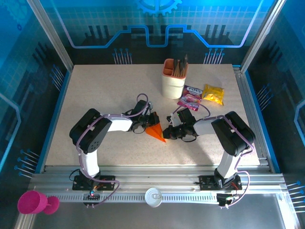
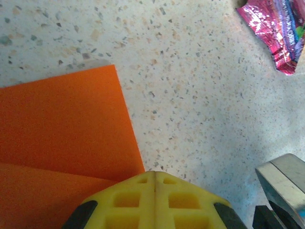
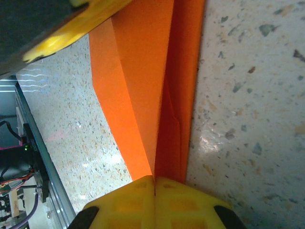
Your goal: Fold a paper plane with a square sheet of paper (pick it up from the middle)
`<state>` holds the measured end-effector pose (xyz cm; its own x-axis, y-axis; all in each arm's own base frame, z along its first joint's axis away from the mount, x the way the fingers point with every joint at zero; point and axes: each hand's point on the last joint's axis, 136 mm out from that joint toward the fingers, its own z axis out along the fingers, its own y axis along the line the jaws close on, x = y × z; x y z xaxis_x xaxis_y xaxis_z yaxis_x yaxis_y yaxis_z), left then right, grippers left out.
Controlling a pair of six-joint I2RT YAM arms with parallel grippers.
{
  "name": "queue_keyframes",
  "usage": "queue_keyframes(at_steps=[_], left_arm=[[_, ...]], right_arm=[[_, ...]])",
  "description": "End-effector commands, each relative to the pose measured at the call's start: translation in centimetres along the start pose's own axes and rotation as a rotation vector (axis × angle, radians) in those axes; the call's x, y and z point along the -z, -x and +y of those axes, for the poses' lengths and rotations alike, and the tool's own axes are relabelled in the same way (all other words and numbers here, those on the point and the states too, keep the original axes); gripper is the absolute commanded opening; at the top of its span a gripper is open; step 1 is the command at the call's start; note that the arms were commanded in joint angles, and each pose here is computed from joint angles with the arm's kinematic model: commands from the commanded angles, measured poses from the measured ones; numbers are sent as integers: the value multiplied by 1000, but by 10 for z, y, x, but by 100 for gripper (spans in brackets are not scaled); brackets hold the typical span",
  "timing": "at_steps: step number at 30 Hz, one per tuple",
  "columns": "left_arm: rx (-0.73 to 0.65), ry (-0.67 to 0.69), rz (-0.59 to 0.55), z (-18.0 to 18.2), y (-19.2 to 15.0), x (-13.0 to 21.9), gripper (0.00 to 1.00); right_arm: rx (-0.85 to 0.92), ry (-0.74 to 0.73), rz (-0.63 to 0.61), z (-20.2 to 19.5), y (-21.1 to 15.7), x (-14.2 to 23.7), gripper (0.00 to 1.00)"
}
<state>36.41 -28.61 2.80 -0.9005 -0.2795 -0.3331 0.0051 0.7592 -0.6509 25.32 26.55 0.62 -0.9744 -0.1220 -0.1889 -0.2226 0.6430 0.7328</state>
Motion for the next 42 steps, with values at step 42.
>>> queue_keyframes(at_steps=[42], left_arm=[[-45, 149, 65, 51, -18, -13, 0]], right_arm=[[54, -73, -8, 51, 43, -11, 1]])
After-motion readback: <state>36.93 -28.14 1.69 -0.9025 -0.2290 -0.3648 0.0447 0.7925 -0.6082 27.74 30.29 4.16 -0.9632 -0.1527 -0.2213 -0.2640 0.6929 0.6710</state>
